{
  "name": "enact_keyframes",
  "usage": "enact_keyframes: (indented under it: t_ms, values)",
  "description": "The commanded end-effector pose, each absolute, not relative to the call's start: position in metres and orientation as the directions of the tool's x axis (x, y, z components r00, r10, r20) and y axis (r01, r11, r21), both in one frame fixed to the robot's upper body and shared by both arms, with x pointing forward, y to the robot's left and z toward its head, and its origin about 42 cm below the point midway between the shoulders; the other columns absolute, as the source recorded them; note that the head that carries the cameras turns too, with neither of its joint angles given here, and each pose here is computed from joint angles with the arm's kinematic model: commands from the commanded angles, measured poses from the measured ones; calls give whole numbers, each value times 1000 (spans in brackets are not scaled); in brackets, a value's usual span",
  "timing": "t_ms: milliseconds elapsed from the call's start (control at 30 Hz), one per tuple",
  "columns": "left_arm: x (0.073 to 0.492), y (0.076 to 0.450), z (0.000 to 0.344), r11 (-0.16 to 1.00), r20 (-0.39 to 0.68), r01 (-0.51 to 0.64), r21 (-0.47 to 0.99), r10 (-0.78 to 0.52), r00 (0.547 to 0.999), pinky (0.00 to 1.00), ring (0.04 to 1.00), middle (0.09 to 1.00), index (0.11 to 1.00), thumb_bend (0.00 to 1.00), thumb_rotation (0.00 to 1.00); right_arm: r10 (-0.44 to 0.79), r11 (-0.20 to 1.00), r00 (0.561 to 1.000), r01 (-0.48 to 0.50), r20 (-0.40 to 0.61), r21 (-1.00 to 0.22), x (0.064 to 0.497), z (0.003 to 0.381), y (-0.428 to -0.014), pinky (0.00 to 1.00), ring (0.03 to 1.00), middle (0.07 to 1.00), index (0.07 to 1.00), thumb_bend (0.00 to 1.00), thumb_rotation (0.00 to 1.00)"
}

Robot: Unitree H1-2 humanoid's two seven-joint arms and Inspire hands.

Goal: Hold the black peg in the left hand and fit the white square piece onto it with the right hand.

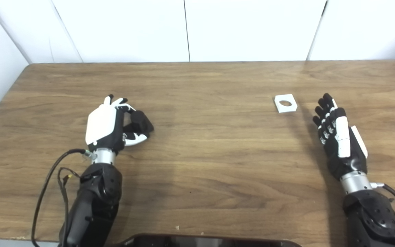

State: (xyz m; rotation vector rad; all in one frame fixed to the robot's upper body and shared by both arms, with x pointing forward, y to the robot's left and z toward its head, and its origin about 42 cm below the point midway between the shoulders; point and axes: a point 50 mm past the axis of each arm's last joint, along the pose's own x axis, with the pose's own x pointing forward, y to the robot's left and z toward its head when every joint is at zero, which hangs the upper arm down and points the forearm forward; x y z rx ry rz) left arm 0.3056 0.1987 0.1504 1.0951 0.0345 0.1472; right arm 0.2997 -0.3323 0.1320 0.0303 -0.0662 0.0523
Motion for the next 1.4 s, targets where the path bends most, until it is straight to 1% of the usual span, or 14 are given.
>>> enact_keyframes:
  t_ms: [0, 133, 233, 333, 400, 433, 533, 633, 700, 867, 967, 1100, 1200, 1367]
  values:
    - [298, 186, 149, 481, 16, -58, 875, 91, 996, 952, 1000, 886, 487, 513, 77, 57, 996, 997, -61, 58, 64, 294, 125, -324, 1000, 1000, 1000, 1000, 530, 987]
    - [288, 177, 147, 505, 4, -36, 862, 65, 998, 952, 1000, 887, 487, 513, 77, 59, 995, 997, -63, 55, 77, 294, 125, -322, 1000, 1000, 1000, 1000, 532, 961]
    - [280, 171, 145, 521, -3, -23, 853, 48, 999, 952, 1000, 889, 487, 512, 78, 64, 995, 997, -68, 52, 69, 294, 126, -321, 1000, 1000, 1000, 1000, 525, 968]
    - [269, 162, 142, 563, -18, 1, 826, 25, 1000, 960, 1000, 896, 488, 512, 77, 67, 996, 997, -70, 44, 63, 294, 126, -319, 1000, 1000, 1000, 1000, 537, 965]
    - [264, 158, 141, 566, -18, 11, 824, 8, 1000, 949, 1000, 896, 488, 512, 77, 67, 996, 997, -69, 38, 63, 294, 126, -317, 1000, 1000, 1000, 1000, 556, 956]
    - [262, 155, 140, 566, -22, 20, 824, -3, 1000, 934, 997, 891, 487, 512, 77, 67, 996, 997, -70, 38, 61, 294, 126, -317, 1000, 1000, 1000, 1000, 550, 955]
    - [253, 146, 139, 563, -33, 51, 825, -42, 999, 950, 1000, 898, 488, 511, 78, 69, 996, 997, -71, 38, 58, 294, 127, -315, 1000, 1000, 1000, 1000, 532, 962]
    - [244, 139, 137, 554, -40, 73, 829, -71, 997, 915, 993, 889, 487, 513, 77, 70, 995, 997, -73, 36, 66, 293, 128, -313, 1000, 1000, 1000, 1000, 529, 959]
    - [238, 134, 135, 569, -47, 97, 817, -101, 994, 912, 999, 892, 487, 513, 76, 74, 995, 997, -76, 34, 71, 292, 129, -312, 1000, 1000, 1000, 1000, 526, 962]
    - [226, 125, 132, 601, -56, 135, 788, -148, 987, 946, 1000, 892, 487, 514, 74, 74, 994, 997, -77, 33, 79, 291, 129, -310, 1000, 1000, 1000, 1000, 537, 957]
    - [219, 120, 132, 613, -68, 161, 774, -172, 983, 944, 1000, 896, 487, 515, 73, 76, 994, 996, -79, 36, 77, 290, 129, -309, 1000, 1000, 1000, 1000, 546, 952]
    - [212, 116, 131, 609, -75, 188, 770, -206, 976, 938, 1000, 897, 487, 514, 74, 76, 995, 996, -78, 35, 65, 289, 128, -309, 1000, 1000, 1000, 1000, 546, 957]
    - [208, 113, 130, 603, -81, 207, 770, -229, 970, 975, 1000, 899, 488, 514, 75, 74, 995, 997, -77, 36, 71, 288, 128, -309, 1000, 1000, 1000, 1000, 549, 943]
    - [203, 110, 127, 601, -88, 226, 767, -250, 964, 987, 1000, 904, 488, 514, 75, 73, 995, 997, -76, 34, 67, 288, 127, -309, 1000, 1000, 1000, 1000, 557, 945]
